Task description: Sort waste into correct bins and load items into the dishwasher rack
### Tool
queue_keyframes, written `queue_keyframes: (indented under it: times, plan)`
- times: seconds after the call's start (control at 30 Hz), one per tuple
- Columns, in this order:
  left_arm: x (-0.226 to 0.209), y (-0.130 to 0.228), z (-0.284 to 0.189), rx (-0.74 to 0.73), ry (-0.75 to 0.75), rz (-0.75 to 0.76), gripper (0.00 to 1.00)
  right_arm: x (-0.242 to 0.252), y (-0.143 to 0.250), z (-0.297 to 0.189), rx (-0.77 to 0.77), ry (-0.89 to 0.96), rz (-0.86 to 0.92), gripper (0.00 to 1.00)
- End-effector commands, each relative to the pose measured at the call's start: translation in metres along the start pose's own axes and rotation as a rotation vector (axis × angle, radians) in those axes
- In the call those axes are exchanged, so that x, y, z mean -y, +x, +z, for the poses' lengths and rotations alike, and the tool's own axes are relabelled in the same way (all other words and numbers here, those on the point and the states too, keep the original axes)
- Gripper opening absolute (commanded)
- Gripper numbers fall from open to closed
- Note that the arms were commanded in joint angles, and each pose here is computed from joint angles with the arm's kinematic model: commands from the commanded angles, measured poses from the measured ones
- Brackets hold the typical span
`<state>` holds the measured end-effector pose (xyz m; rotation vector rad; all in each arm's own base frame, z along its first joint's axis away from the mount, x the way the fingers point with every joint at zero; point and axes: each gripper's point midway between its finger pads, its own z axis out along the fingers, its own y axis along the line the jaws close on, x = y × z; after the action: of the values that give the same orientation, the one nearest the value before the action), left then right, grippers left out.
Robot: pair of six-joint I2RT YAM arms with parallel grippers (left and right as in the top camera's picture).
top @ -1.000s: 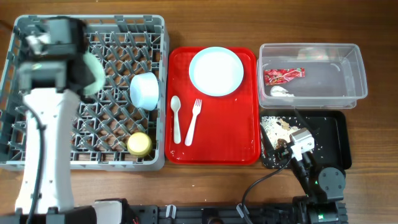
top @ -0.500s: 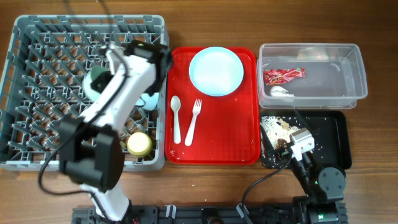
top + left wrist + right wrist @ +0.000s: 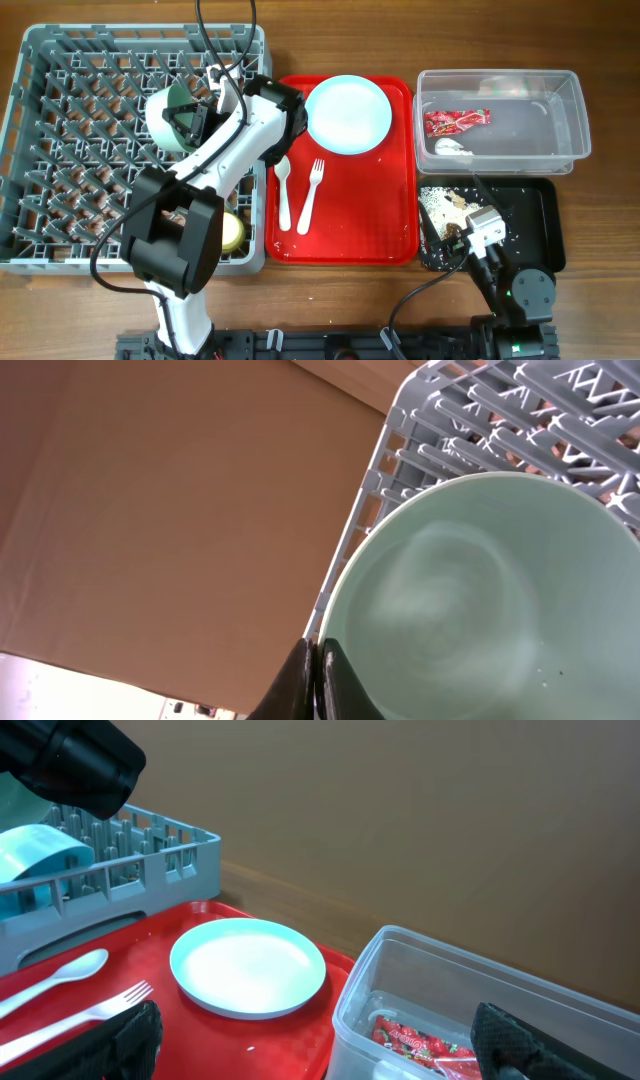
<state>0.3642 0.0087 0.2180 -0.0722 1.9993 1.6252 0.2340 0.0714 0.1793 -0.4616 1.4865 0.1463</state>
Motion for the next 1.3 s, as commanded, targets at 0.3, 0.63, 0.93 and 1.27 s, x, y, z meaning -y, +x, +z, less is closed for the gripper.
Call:
queue_keyframes:
  times: [0.3, 0.63, 0.93, 1.27]
  plan:
    - [0.012, 0.028, 0.028, -0.127, -0.005, -0.041, 0.04, -0.001, -0.001, 0.0, 0.008, -0.009, -0.009, 1.0]
    - [0.029, 0.041, 0.02, -0.163, 0.042, -0.051, 0.04, -0.001, -0.001, 0.0, 0.008, -0.009, -0.008, 1.0]
    - [0.026, 0.031, -0.01, -0.118, 0.1, -0.026, 0.38, -0.001, -0.001, 0.0, 0.008, -0.009, -0.009, 1.0]
    - [-0.012, 0.026, 0.007, -0.474, 0.423, -0.566, 0.83, -0.001, -0.001, 0.0, 0.008, -0.009, -0.009, 1.0]
